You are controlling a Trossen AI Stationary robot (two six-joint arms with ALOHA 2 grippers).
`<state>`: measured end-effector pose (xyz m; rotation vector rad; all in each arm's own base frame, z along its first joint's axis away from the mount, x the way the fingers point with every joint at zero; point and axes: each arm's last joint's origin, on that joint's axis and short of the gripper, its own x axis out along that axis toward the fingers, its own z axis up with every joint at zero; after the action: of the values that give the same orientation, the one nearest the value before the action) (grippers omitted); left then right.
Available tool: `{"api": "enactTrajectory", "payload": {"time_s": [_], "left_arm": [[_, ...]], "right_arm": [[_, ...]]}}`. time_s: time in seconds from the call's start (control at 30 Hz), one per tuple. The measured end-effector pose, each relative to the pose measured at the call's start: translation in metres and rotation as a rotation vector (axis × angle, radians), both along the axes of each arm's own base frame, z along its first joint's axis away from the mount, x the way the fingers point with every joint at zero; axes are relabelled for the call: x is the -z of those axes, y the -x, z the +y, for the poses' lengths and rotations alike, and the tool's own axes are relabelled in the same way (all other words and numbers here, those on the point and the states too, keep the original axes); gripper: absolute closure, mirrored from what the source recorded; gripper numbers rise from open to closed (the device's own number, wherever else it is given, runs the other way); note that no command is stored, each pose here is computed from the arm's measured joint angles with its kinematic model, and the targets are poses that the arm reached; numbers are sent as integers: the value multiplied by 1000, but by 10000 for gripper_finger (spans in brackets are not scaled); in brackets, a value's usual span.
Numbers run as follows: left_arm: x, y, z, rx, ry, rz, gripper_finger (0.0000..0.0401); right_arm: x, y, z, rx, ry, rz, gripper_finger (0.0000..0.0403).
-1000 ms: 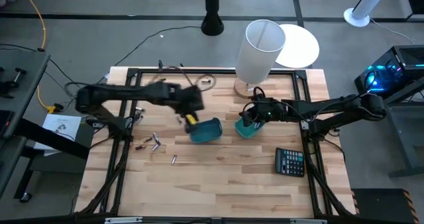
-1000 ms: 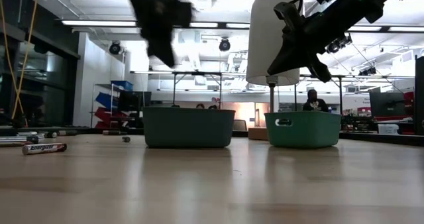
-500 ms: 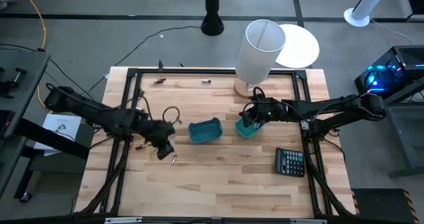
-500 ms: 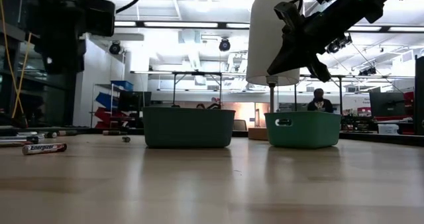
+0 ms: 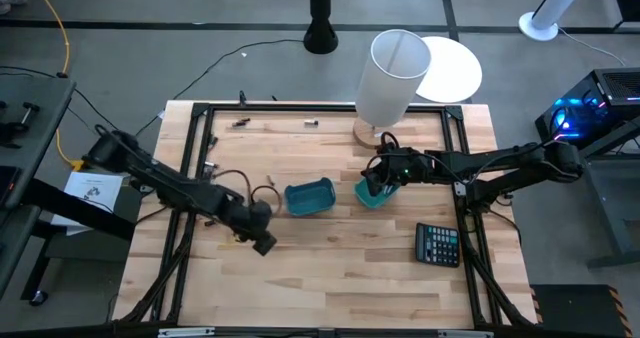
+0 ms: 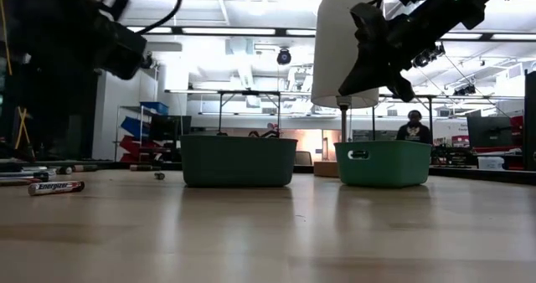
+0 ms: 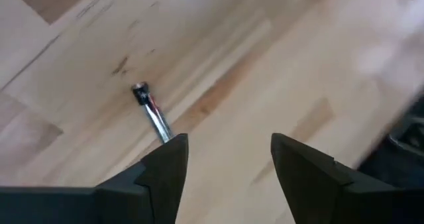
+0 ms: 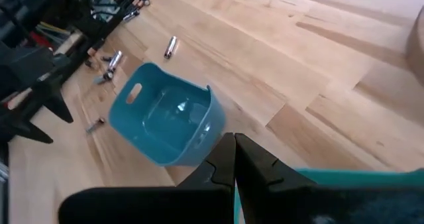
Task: Sort batteries
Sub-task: Put the silver battery into the green bin
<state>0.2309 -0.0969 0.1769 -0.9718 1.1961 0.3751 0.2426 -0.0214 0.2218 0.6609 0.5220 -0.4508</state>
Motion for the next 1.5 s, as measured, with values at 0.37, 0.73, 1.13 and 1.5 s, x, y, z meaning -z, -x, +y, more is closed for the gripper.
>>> {"api": "enactTrajectory", "payload": {"time_s": [0.37, 0.73, 1.13, 1.5], "left_arm": [[27, -35, -10, -118, -167, 285, 198], [50, -31, -26, -154, -260, 361, 234], [16, -29, -10, 55, -394, 221, 384], [-62, -49, 62, 233, -761, -251, 393]], "right_arm": [[1, 0, 1, -78, 56, 24, 403], [1, 0, 1, -82, 54, 28, 403], [0, -1, 1, -86, 42, 9, 403], [-9, -7, 2, -17, -74, -130, 403]]}}
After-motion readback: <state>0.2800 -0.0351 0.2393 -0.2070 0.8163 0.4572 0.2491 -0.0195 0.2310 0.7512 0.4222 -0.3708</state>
